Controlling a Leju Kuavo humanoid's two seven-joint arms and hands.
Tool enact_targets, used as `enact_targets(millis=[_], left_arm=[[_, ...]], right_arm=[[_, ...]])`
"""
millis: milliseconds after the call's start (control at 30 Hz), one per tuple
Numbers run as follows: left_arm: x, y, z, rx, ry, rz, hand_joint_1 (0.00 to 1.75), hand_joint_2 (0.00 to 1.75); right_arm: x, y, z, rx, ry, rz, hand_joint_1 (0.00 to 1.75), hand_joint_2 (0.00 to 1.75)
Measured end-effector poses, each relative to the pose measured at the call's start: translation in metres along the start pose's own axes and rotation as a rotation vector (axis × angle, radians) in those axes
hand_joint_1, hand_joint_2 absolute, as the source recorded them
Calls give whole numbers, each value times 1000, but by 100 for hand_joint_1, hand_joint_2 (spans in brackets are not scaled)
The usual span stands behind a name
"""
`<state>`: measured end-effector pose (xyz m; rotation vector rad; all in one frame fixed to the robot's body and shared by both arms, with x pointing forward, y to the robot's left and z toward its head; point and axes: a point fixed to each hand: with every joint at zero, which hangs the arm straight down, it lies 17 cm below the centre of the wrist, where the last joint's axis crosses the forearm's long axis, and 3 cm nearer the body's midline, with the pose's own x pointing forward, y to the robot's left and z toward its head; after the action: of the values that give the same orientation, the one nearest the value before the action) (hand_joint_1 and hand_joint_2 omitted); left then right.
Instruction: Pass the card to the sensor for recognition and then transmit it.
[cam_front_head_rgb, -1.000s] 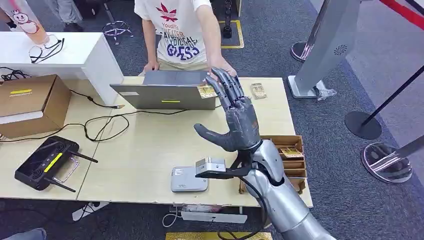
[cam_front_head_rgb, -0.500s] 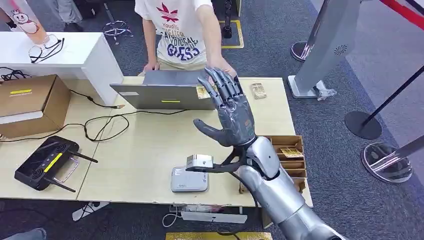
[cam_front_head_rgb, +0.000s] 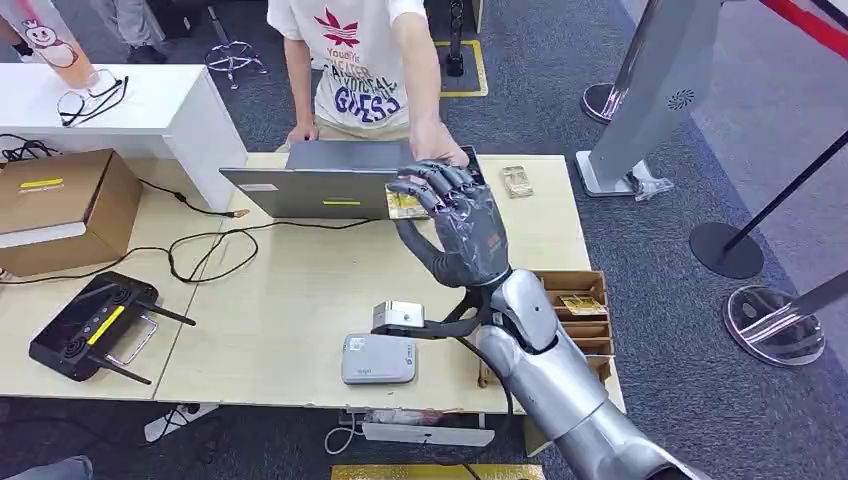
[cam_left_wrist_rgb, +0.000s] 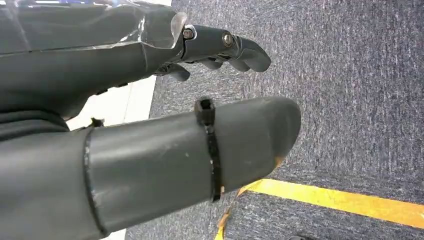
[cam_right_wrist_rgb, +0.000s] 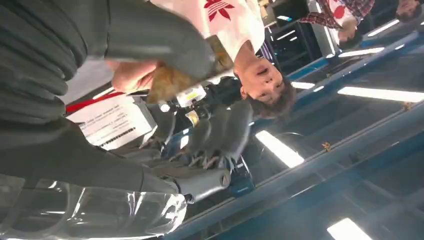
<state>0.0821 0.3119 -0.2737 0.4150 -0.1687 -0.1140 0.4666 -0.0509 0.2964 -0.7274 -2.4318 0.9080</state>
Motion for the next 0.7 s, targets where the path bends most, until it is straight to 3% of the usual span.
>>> enact_targets(millis=[700], left_arm=[[1, 0, 0, 1, -3, 7, 0, 0]], right_arm=[[-5, -1, -1, -13, 16, -15, 143, 175]])
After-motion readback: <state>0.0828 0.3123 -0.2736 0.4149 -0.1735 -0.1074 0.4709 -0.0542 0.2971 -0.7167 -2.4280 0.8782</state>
